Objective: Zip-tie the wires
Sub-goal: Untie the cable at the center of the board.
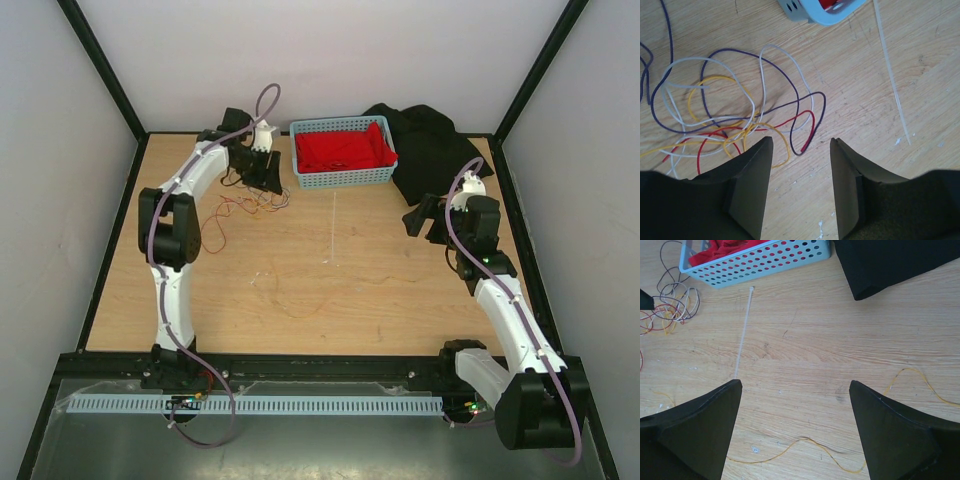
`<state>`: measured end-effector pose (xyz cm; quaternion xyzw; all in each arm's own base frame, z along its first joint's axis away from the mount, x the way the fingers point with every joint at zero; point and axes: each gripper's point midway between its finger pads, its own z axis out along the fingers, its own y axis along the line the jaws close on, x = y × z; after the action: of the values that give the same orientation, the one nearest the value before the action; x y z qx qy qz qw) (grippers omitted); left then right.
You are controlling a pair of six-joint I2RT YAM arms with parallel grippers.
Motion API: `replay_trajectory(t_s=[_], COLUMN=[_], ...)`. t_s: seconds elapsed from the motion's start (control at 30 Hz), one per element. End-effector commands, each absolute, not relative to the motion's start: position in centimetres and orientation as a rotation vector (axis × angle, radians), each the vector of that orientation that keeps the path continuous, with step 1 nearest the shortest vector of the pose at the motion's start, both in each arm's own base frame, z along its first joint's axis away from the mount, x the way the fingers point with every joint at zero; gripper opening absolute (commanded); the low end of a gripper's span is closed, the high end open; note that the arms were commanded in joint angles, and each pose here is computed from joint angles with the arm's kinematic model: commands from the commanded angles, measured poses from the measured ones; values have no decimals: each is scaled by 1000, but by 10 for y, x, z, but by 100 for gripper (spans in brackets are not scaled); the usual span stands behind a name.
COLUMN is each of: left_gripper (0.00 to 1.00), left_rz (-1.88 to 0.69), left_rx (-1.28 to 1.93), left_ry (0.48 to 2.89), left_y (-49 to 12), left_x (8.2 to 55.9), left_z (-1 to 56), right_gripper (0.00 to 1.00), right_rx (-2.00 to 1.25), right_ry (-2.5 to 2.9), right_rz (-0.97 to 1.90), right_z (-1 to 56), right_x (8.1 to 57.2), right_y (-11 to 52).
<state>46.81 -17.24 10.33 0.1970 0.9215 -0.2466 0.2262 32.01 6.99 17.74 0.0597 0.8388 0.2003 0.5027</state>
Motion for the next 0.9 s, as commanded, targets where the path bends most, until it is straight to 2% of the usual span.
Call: replay_trajectory(t_s=[0.0,0.3,0.43,0.63,0.77,0.87], left_gripper=[50,35,24,0,0,0], left_rz=[-698,-712,-724,-732,-719,-709], left_rx=[605,618,624,645,637,588], left_ry=[2489,2488,2470,2467,2442,2381], left_y=[-184,-191,-193,-195,-191,-179], left_x=[478,482,484,480,480,484], left_z=[109,103,108,107,122,158], right_gripper=[100,100,100,100,99,100], right_rx=[132,131,131,132,134,126], right_ry=[1976,1979,1982,1982,1976,1964], right_rz=[507,507,510,509,521,552], right_z=[192,190,188,187,190,196], right_x=[325,326,326,327,329,330], right_y=[73,73,73,73,74,79])
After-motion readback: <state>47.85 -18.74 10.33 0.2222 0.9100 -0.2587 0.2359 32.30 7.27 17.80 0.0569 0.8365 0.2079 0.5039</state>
